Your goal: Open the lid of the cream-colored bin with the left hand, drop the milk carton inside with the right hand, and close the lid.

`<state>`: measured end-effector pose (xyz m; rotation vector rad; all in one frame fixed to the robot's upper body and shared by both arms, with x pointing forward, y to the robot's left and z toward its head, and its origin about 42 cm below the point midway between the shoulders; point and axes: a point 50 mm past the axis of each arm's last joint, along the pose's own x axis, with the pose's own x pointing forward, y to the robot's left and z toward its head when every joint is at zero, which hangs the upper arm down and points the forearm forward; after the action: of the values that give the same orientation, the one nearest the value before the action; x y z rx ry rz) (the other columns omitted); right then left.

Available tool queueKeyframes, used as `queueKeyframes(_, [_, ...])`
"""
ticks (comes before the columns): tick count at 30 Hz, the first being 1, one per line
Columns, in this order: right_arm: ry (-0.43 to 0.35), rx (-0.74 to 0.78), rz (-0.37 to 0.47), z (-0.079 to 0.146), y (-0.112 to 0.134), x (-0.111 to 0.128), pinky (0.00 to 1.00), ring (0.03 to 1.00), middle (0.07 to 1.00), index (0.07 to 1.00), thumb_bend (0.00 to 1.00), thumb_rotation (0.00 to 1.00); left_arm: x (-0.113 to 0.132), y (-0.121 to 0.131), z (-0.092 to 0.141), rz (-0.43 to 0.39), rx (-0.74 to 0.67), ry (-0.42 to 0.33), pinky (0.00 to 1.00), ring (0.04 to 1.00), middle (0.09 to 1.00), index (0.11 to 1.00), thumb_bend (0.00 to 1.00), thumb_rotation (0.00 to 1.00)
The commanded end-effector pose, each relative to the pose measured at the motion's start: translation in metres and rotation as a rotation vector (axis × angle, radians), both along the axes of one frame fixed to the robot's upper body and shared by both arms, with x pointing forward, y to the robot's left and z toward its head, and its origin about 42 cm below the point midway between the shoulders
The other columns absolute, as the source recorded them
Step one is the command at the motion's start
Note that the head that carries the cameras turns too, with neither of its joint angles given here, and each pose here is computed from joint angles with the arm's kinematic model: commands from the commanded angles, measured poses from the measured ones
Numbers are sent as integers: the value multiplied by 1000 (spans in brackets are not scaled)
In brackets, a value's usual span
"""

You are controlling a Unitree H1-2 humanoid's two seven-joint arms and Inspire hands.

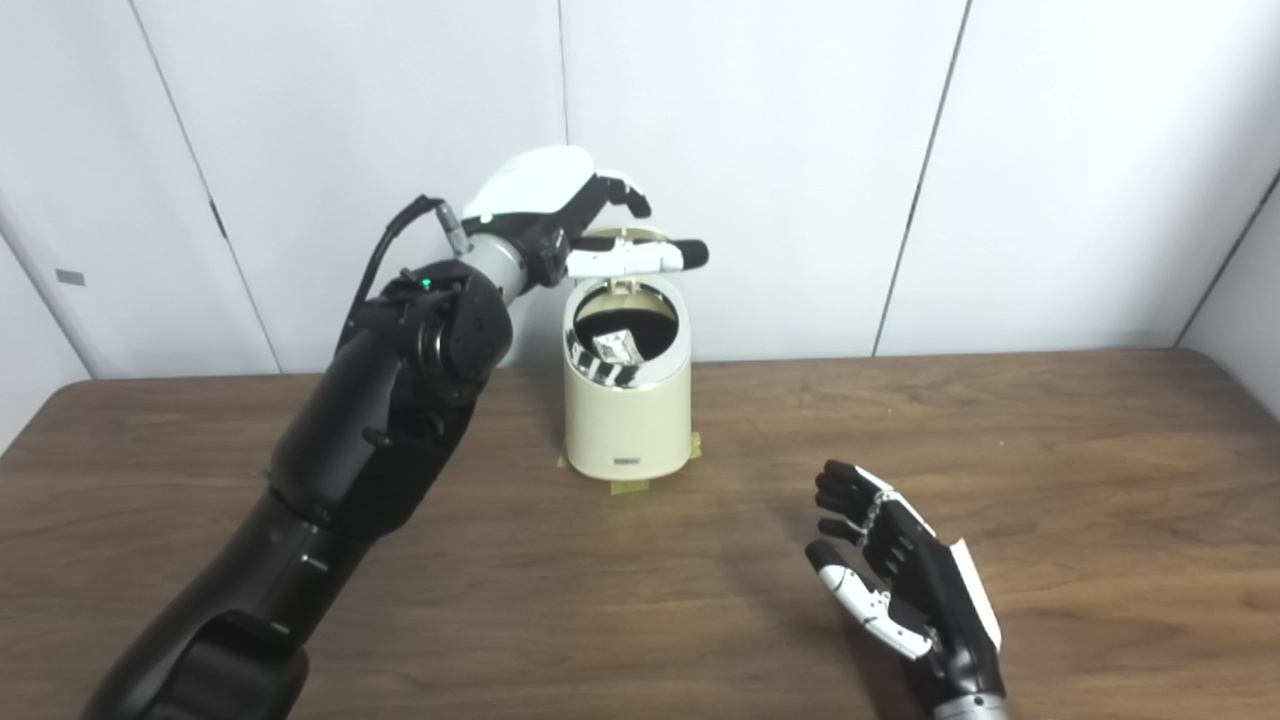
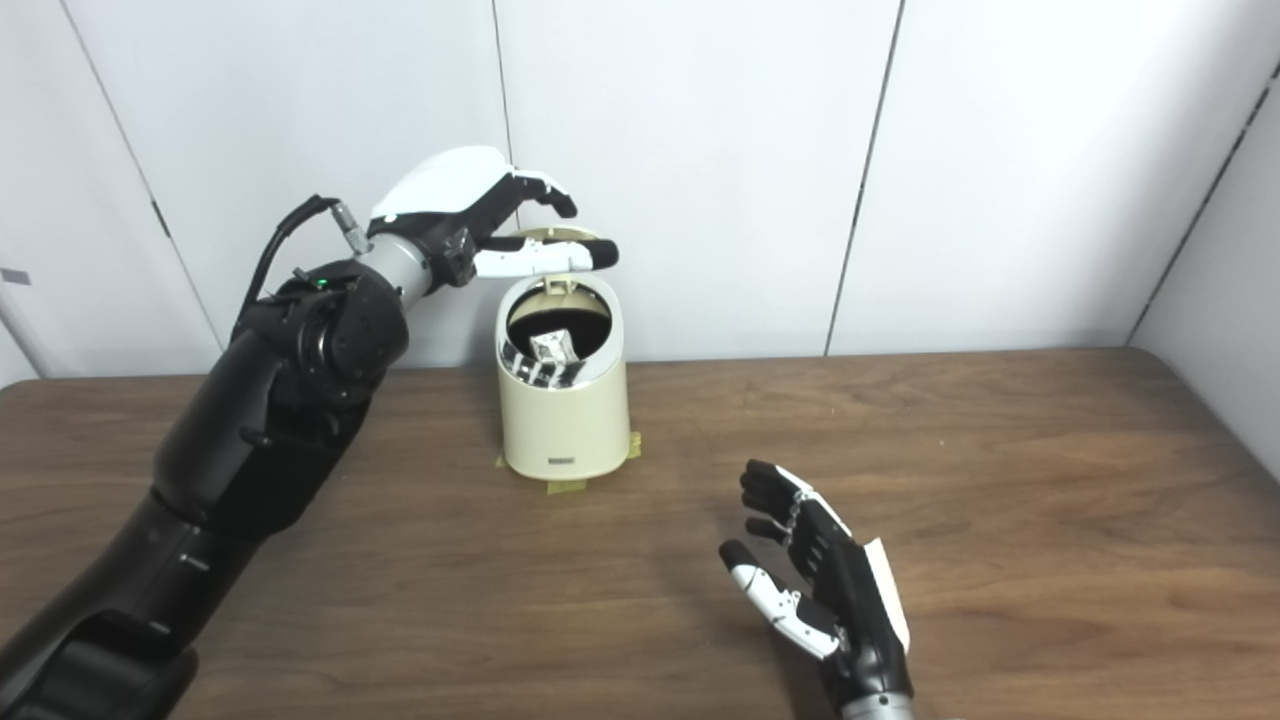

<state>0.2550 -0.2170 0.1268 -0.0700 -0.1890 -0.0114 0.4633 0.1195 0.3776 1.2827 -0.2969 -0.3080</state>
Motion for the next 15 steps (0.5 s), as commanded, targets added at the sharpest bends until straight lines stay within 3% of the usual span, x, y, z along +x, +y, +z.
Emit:
queueKeyframes(1, [-51,-8,10,12,4,-1,744,809,814,794,203,305,1,-4,33,6,18,-96,1000,965,897,786,926,1000])
queueKeyframes(5, [-42,-15,5,13,6,-1,741,805,810,791,207,332,2,-5,28,13,50,-63,1000,977,894,799,946,1000])
queueKeyframes(11, [-36,1,11,13,7,-1,746,802,808,792,200,309,-1,-6,18,14,102,-46,1000,979,821,690,983,1000])
queueKeyframes(15, [-30,11,11,12,6,-2,758,805,806,792,205,309,-5,-5,12,15,93,-30,1000,992,901,814,994,1000])
